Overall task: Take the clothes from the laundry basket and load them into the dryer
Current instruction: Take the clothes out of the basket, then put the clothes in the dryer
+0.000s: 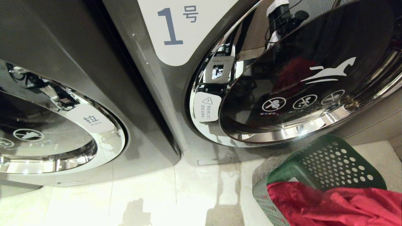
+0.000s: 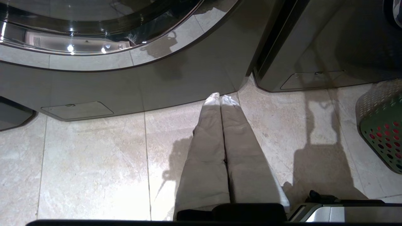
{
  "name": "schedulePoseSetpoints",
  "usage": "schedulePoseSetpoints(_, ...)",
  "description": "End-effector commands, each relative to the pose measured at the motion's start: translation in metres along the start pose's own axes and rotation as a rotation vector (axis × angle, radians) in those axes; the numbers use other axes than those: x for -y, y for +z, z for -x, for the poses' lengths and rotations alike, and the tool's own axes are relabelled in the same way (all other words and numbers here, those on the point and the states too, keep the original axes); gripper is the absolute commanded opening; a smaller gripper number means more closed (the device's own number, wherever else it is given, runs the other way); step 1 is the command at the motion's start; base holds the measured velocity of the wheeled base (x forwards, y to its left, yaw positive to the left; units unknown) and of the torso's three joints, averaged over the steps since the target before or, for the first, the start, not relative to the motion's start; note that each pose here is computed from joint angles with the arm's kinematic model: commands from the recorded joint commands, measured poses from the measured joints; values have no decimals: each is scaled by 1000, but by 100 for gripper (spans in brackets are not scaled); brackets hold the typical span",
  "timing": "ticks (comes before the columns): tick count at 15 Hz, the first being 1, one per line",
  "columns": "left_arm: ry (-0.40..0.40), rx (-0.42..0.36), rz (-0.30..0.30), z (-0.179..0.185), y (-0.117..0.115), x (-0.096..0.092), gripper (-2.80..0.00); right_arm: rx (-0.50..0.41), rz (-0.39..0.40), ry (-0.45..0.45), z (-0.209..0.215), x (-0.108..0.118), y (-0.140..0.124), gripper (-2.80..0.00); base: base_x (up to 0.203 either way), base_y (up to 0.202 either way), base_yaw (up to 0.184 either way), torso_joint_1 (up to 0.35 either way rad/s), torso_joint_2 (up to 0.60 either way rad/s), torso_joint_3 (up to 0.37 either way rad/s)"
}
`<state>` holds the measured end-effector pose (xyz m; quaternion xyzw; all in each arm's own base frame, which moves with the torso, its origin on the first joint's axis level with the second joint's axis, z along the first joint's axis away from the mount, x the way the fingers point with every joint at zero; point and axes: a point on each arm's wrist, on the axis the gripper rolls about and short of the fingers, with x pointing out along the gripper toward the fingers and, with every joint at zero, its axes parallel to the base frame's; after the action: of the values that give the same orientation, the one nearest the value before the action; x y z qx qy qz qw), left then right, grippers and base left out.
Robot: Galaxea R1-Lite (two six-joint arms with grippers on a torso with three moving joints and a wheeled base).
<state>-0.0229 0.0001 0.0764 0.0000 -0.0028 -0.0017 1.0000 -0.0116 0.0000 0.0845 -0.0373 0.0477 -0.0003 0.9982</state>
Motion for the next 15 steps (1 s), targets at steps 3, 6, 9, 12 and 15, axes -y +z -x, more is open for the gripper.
schedulePoseSetpoints(3,0,2,0,0,0,0,-280,95,32,20,11,-2,-10,-280,0,0,0,0,0,0)
schedulePoseSetpoints(6,0,2,0,0,0,0,-280,96,-1,5,10,-1,-10,-280,0,0,0,0,0,0)
schedulePoseSetpoints(9,0,2,0,0,0,0,-280,97,-18,4,10,-1,-10,-280,0,0,0,0,0,0)
schedulePoseSetpoints(12,0,2,0,0,0,0,-280,93,-15,0,10,-1,-10,-280,0,0,0,0,0,0)
schedulePoseSetpoints(15,0,2,-2,0,0,0,-280,94,-23,-5,10,-1,-10,-280,0,0,0,0,0,0)
